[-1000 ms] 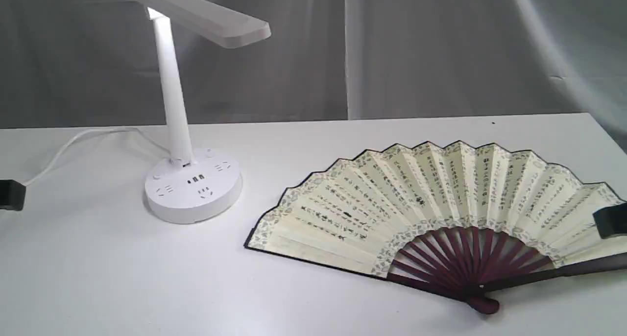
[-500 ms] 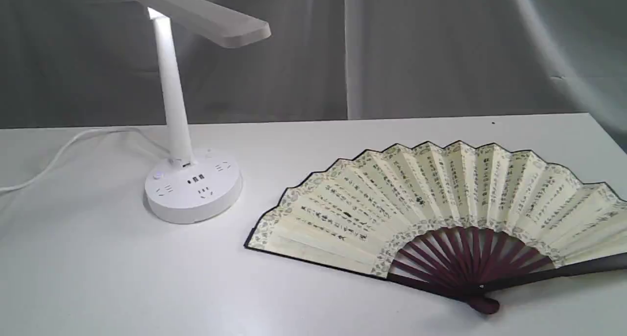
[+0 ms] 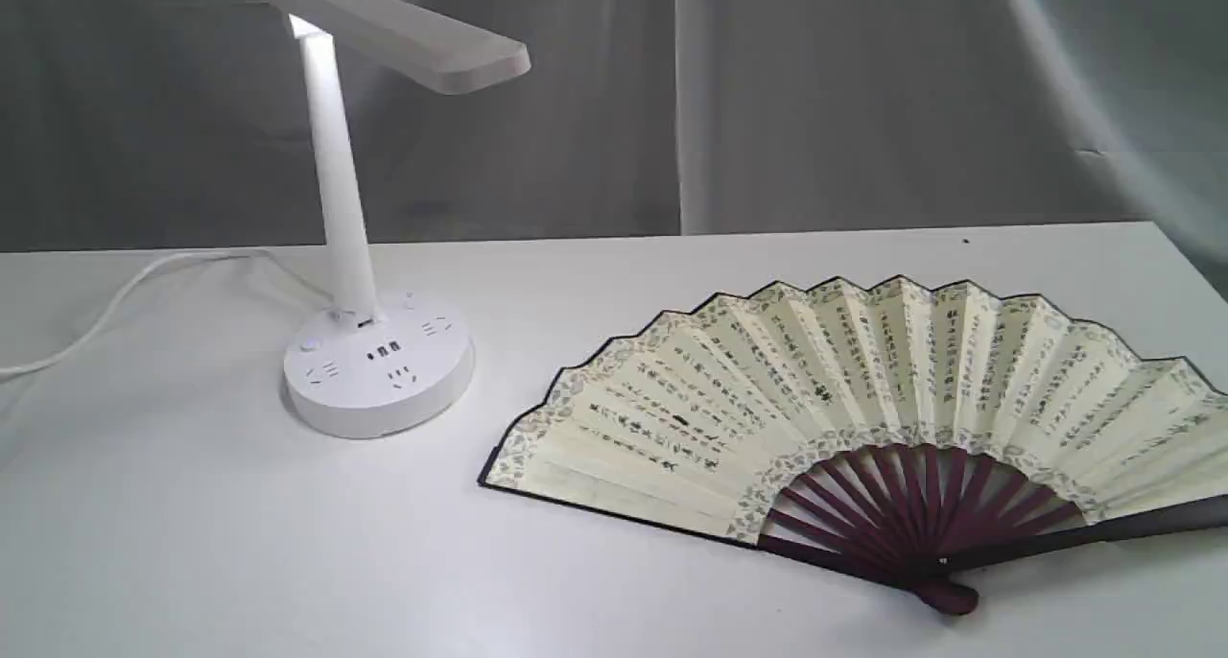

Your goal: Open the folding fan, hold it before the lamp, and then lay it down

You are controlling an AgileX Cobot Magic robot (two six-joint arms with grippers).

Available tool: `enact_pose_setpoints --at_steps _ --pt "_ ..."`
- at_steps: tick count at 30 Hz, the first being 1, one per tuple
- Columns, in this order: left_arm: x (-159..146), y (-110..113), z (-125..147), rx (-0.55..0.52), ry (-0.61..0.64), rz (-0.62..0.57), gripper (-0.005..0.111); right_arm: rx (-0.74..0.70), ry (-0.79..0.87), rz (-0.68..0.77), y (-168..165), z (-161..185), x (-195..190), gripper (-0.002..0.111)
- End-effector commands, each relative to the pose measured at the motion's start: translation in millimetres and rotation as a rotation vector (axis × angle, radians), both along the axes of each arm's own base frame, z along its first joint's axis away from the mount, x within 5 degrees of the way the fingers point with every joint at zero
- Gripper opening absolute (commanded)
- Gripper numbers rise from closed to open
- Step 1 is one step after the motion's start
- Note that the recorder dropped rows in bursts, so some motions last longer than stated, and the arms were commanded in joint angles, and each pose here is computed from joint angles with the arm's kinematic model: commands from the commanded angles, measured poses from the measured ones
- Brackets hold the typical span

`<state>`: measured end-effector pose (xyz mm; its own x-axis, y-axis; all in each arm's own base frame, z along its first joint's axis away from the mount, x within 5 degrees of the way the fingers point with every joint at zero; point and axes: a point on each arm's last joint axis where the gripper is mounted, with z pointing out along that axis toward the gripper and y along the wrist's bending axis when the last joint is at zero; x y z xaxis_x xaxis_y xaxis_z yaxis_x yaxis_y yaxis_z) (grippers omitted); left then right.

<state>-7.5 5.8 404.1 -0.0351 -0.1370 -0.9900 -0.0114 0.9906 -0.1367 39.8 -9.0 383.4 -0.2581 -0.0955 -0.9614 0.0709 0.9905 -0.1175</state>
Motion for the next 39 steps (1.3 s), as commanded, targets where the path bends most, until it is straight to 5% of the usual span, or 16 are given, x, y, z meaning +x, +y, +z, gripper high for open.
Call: enact_pose_setpoints --at_steps 1,7,20,26,39 --pt "-25.8 1.6 -1.8 -0.005 -0.09 0.004 0.0 0.002 0.018 -0.018 -1.5 -4.0 -18.0 0.0" --pt "-60.0 3.3 -8.1 -0.012 -0.213 0.004 0.0 0.0 0.076 -0.032 -2.8 -17.5 -49.3 0.0" --pt "-58.9 2.2 -10.3 -0.023 -0.194 -0.009 0.0 -0.049 -0.061 -0.075 -7.6 -29.0 -94.8 0.0" --pt "-34.6 0.3 -24.4 -0.02 -0.218 -0.016 0.0 -0.042 -0.11 -0.044 -4.6 -35.3 -79.0 0.0" --pt "31.7 -5.4 -99.0 -0.006 -0.212 -0.039 0.0 0.004 -0.186 0.032 2.9 -91.9 -19.8 0.0"
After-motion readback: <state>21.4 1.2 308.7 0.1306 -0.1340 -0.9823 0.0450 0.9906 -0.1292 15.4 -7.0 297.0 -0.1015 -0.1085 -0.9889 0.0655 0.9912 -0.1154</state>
